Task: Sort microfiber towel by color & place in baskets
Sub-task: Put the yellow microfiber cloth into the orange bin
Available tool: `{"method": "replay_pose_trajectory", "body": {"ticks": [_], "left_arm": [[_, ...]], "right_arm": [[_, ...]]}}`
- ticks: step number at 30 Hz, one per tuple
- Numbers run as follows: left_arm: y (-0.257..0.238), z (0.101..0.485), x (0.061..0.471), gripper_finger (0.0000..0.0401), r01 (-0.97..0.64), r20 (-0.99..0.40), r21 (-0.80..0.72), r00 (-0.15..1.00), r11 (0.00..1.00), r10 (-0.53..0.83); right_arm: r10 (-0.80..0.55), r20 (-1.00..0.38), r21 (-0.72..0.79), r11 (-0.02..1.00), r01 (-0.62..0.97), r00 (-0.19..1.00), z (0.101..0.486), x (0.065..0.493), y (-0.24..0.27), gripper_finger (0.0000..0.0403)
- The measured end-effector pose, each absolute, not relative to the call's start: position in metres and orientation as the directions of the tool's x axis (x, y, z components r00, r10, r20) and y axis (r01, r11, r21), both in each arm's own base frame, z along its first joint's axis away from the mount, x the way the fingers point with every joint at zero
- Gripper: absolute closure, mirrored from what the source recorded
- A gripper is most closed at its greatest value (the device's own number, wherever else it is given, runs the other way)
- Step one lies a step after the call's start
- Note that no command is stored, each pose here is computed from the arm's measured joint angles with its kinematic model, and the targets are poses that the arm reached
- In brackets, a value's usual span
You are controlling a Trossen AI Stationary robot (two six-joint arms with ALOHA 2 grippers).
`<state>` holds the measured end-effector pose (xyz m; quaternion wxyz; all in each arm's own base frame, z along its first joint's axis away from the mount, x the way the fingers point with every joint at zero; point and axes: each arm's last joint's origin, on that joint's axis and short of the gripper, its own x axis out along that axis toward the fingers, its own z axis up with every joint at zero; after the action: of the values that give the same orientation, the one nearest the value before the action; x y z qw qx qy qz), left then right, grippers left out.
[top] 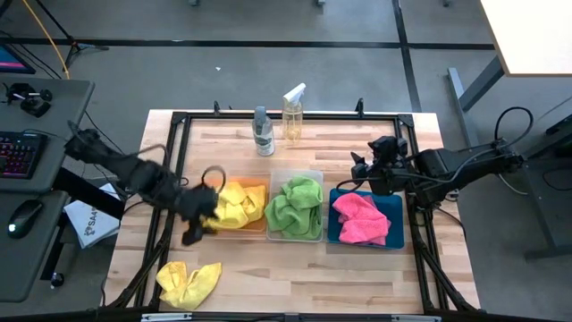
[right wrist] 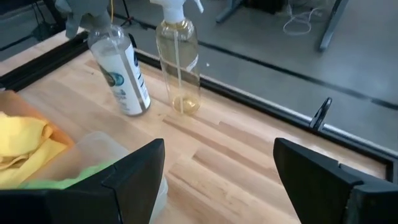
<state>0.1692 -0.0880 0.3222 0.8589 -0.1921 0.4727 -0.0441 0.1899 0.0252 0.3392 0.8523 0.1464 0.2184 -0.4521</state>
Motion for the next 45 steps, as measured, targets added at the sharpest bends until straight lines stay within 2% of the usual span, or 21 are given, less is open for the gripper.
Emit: {"method": "replay_pose_trajectory", "body": {"ticks": [8, 14, 19, 24, 32, 38, 41, 45], "left_arm": [[-0.151, 0.298, 0.157, 0.0187, -0.034, -0.869, -0.339, 0.394, 0.940, -0.299], [-0.195, 0.272, 0.153, 0.0187, 0.046, -0.903, -0.347, 0.255, 0.937, -0.347], [-0.231, 0.250, 0.150, 0.0187, 0.072, -0.897, -0.376, 0.220, 0.924, -0.383], [-0.253, 0.222, 0.143, 0.0187, 0.039, -0.938, -0.315, 0.142, 0.948, -0.317], [-0.274, 0.178, 0.140, 0.0187, -0.135, -0.966, -0.248, -0.042, 0.959, -0.256], [-0.279, 0.155, 0.142, 0.0192, -0.161, -0.974, -0.188, -0.100, 0.969, -0.205], [-0.278, 0.151, 0.147, 0.0237, -0.130, -0.972, -0.194, -0.108, 0.972, -0.209], [-0.263, 0.168, 0.158, 0.0371, -0.085, -0.971, -0.217, -0.083, 0.972, -0.224]], "right_arm": [[-0.690, -0.539, 0.047, 0.548, 0.835, 0.483, 0.337, 0.193, 0.021, 0.0105], [-0.656, -0.575, 0.023, 0.585, 0.811, 0.489, 0.335, 0.195, 0.022, 0.0105], [-0.646, -0.584, 0.025, 0.592, 0.806, 0.492, 0.335, 0.195, 0.022, 0.0105], [-0.643, -0.589, 0.017, 0.595, 0.804, 0.489, 0.334, 0.194, 0.022, 0.0105], [-0.647, -0.596, -0.004, 0.595, 0.804, 0.476, 0.333, 0.192, 0.022, 0.0105], [-0.648, -0.600, -0.010, 0.593, 0.805, 0.469, 0.333, 0.191, 0.021, 0.0105], [-0.648, -0.600, -0.008, 0.591, 0.807, 0.469, 0.333, 0.192, 0.021, 0.0105], [-0.650, -0.598, -0.008, 0.590, 0.807, 0.469, 0.333, 0.192, 0.021, 0.0105]]}}
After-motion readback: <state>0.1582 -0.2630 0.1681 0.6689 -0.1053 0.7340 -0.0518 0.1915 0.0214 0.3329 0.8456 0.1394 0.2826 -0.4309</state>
